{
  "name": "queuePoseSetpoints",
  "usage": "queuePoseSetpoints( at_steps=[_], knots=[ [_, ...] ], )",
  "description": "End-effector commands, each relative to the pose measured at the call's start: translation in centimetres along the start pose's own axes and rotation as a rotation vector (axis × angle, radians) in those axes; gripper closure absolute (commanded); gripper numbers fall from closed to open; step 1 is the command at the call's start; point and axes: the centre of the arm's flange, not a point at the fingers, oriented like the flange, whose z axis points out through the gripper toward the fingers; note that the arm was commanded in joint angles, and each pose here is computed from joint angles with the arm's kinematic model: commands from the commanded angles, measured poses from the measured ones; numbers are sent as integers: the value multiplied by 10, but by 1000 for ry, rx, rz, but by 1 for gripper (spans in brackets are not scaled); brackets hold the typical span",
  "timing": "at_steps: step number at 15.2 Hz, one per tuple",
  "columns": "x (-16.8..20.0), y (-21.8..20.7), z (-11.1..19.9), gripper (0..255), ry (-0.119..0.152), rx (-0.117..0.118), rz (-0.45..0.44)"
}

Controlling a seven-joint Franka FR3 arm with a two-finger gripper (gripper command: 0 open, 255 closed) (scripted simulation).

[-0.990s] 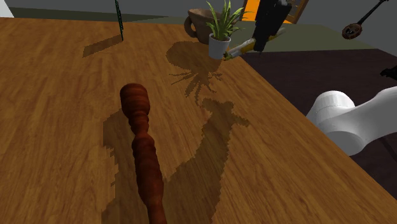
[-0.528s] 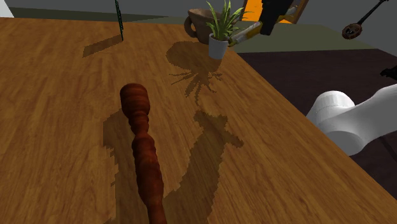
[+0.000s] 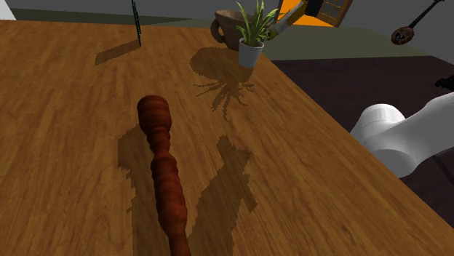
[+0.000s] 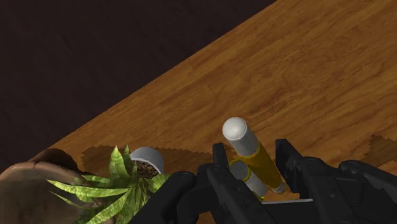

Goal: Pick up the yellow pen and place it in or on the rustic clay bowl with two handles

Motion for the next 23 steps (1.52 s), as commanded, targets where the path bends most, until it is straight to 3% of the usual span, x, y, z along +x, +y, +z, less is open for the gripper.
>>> queuePoseSetpoints(
  at_steps=[1, 18, 23],
  knots=[
    [9, 19, -3, 255, -1, 0, 0],
    [108, 220, -11, 255, -1, 0, 0],
    [108, 220, 15, 255, -1, 0, 0]
  ],
)
